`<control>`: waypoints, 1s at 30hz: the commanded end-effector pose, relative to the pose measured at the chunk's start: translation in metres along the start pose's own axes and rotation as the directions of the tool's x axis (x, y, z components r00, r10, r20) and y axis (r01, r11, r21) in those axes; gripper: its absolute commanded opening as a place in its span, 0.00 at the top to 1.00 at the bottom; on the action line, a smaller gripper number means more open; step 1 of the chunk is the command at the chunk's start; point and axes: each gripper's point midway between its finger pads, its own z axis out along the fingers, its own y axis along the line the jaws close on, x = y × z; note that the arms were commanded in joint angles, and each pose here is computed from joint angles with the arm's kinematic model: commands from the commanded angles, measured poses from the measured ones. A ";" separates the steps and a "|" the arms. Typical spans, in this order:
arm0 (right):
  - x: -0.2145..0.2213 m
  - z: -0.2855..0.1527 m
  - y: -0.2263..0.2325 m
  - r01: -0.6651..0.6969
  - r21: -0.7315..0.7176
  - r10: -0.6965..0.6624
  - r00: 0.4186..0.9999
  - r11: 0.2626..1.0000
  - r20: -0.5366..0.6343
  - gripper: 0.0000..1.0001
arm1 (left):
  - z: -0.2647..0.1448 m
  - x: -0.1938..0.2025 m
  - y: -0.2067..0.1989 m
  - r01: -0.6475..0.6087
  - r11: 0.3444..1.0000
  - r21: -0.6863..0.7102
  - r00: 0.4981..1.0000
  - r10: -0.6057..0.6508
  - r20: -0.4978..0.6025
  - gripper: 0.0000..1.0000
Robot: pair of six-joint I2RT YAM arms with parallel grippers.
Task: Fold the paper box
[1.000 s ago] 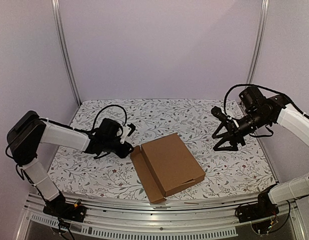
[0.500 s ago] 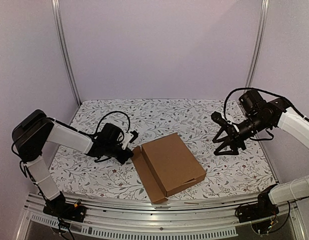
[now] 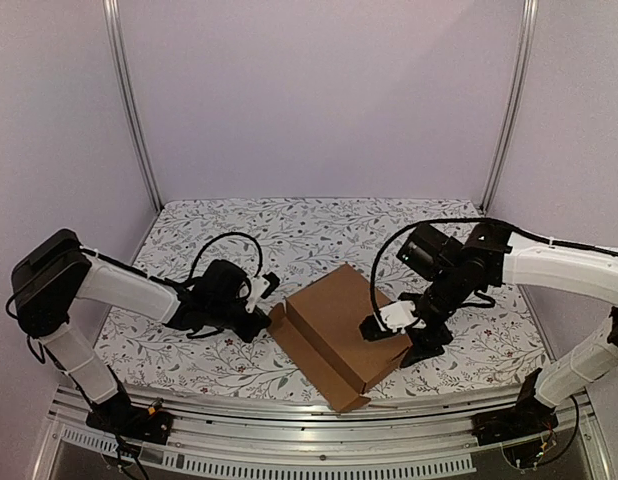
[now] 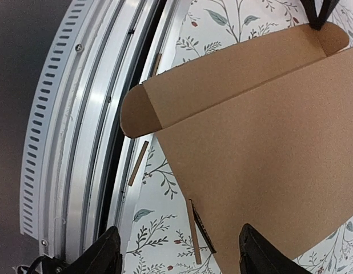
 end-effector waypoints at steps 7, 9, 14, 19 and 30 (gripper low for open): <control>0.009 0.051 0.015 0.384 0.066 -0.358 0.901 0.921 -0.246 0.28 | -0.005 0.013 -0.021 0.012 0.996 -0.086 1.000 -0.012 -0.001 0.86; 0.008 0.054 0.019 0.395 0.079 -0.367 0.899 0.915 -0.240 0.26 | -0.005 0.009 -0.023 0.004 0.997 -0.083 1.000 -0.001 0.029 0.85; 0.012 0.054 0.023 0.413 0.098 -0.378 0.890 0.906 -0.256 0.26 | 0.001 0.003 -0.023 -0.012 0.996 -0.090 0.999 0.015 0.034 0.83; 0.015 0.052 0.027 0.404 0.091 -0.370 0.893 0.910 -0.256 0.26 | 0.004 -0.002 -0.024 -0.017 0.996 -0.089 0.999 0.020 0.036 0.87; 0.010 0.057 0.034 0.395 0.076 -0.370 0.902 0.916 -0.223 0.07 | -0.008 -0.008 -0.028 -0.014 0.997 -0.071 0.997 0.020 0.076 0.99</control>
